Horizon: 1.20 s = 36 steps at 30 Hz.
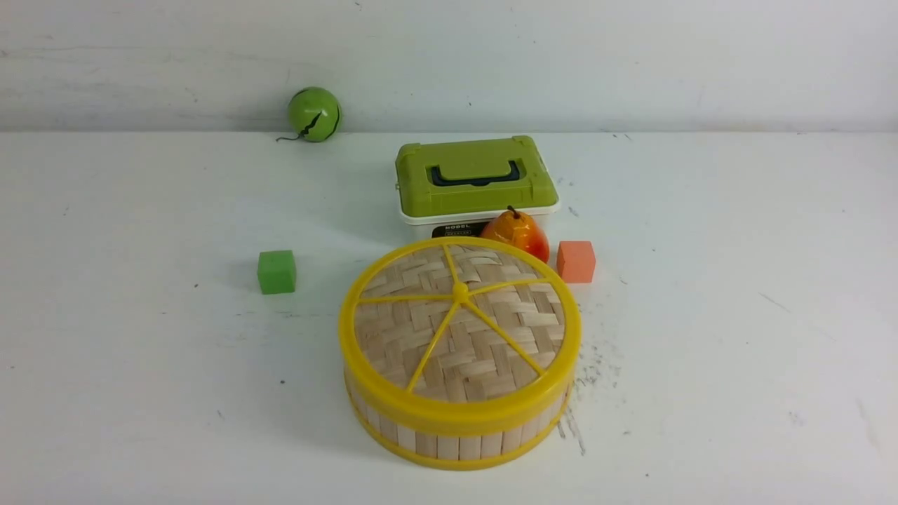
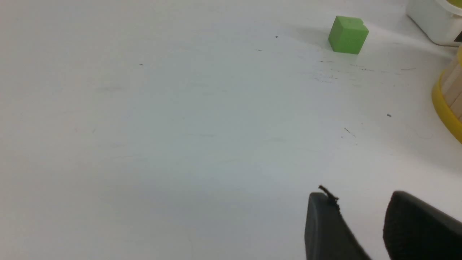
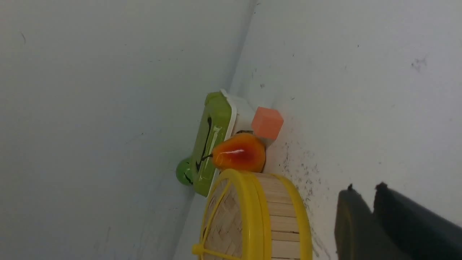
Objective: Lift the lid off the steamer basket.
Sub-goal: Use the right arm to lift the lid of the steamer
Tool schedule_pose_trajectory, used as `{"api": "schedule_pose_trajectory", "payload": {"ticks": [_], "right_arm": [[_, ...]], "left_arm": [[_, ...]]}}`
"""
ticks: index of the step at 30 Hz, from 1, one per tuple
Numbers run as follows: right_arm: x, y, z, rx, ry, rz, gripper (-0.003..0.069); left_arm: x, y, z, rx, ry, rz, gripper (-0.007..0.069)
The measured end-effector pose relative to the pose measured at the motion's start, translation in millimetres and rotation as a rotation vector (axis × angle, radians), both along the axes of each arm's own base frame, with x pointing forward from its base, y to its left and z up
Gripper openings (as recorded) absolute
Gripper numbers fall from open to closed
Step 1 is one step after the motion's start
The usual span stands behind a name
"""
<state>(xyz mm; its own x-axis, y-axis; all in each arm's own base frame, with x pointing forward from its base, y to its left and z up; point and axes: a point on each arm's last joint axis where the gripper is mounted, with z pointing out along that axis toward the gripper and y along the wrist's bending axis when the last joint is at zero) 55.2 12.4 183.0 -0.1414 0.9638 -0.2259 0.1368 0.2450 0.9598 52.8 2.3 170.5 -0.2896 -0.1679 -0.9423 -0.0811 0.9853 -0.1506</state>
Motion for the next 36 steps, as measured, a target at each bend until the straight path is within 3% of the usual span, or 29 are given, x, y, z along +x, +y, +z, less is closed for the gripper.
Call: {"api": "schedule_pose_trajectory", "payload": {"ticks": [4, 6, 7, 8, 9, 10, 11, 13, 15, 16, 21, 27, 36], "right_arm": [[0.1, -0.7, 0.6, -0.084, -0.011, 0.006, 0.009], [-1.9, 0.8, 13.5, -0.256, -0.049, 0.05, 0.0092], [-2.0, 1.0, 13.2, -0.273, -0.048, 0.056, 0.0092], [-5.6, 3.6, 37.2, -0.461, -0.101, 0.109, 0.0092], [-5.8, 3.8, 40.2, -0.464, -0.102, 0.113, 0.0092], [-6.6, 6.1, 63.9, -0.634, -0.117, 0.171, 0.009], [-6.1, 6.7, 70.9, -0.678, -0.114, 0.189, 0.0088], [8.3, 9.2, 116.1, -0.936, -0.035, 0.341, 0.0042], [14.9, 9.9, 136.9, -1.037, -0.008, 0.413, 0.0017], [32.2, 10.4, 163.4, -1.138, 0.047, 0.529, -0.0016], [76.4, 16.2, 201.9, -1.216, 0.12, 0.771, -0.0021], [162.0, 60.9, 219.0, -1.294, 0.204, 1.176, -0.0018], [244.5, 151.4, 200.8, -1.4, 0.243, 1.326, 0.0]], "left_arm": [[0.0, 0.0, 0.0, 0.0, 0.0, 0.0, 0.0239], [0.0, 0.0, 0.0, 0.0, 0.0, 0.0, 0.0239], [0.0, 0.0, 0.0, 0.0, 0.0, 0.0, 0.0239], [0.0, 0.0, 0.0, 0.0, 0.0, 0.0, 0.0239], [0.0, 0.0, 0.0, 0.0, 0.0, 0.0, 0.0239], [0.0, 0.0, 0.0, 0.0, 0.0, 0.0, 0.0239], [0.0, 0.0, 0.0, 0.0, 0.0, 0.0, 0.0239], [0.0, 0.0, 0.0, 0.0, 0.0, 0.0, 0.0239], [0.0, 0.0, 0.0, 0.0, 0.0, 0.0, 0.0239], [0.0, 0.0, 0.0, 0.0, 0.0, 0.0, 0.0239], [0.0, 0.0, 0.0, 0.0, 0.0, 0.0, 0.0239], [0.0, 0.0, 0.0, 0.0, 0.0, 0.0, 0.0239], [0.0, 0.0, 0.0, 0.0, 0.0, 0.0, 0.0239]]}}
